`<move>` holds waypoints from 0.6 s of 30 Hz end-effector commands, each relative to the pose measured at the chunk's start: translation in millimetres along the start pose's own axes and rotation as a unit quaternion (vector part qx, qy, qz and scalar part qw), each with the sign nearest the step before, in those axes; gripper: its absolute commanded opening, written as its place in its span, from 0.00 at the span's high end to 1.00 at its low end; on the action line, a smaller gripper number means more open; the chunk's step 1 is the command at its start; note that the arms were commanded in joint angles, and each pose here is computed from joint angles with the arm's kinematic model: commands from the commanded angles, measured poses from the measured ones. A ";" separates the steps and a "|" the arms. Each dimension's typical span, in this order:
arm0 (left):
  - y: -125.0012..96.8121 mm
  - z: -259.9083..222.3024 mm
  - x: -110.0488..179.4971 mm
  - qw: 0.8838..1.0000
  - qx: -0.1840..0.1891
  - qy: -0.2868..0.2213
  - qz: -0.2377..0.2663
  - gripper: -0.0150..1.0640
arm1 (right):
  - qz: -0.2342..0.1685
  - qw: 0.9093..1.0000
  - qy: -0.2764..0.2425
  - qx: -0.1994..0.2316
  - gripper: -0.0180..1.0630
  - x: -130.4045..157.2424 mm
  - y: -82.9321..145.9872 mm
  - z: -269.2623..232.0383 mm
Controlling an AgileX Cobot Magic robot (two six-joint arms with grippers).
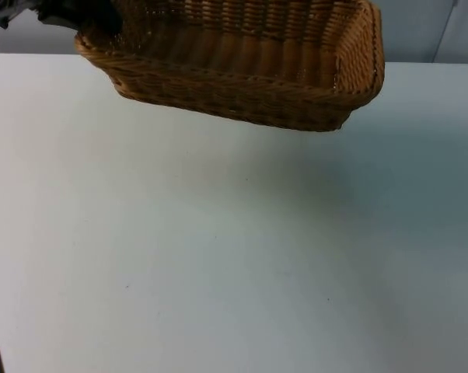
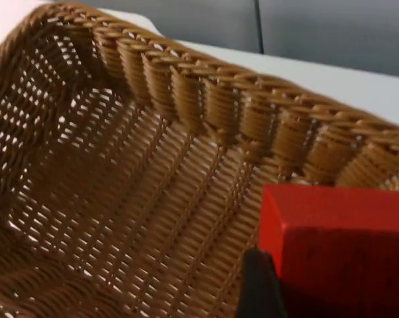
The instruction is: Pick up the basket with the left hand and place the cube into the basket with the right hand.
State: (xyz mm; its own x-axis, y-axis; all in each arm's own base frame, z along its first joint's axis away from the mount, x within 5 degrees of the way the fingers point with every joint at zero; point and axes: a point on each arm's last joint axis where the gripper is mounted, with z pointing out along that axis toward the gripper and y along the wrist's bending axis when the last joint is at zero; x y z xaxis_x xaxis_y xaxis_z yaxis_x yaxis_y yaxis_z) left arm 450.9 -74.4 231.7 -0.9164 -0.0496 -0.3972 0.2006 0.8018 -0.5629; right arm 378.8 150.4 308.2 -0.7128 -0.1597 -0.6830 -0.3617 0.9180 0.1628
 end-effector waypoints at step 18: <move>-9.2 -3.1 -0.8 1.000 0.026 -0.005 -0.014 0.99 | -0.053 0.995 0.066 -0.051 0.46 21.6 18.3 45.8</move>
State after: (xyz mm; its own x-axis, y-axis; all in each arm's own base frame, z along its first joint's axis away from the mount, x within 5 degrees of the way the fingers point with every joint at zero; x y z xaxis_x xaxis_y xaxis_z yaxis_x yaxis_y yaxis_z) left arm 450.2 -74.7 231.6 -0.9188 -0.0457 -0.3920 0.2015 0.7997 -0.5656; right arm 386.0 178.3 259.8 -0.7554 -0.2777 -0.5935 -0.4642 0.8660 0.1858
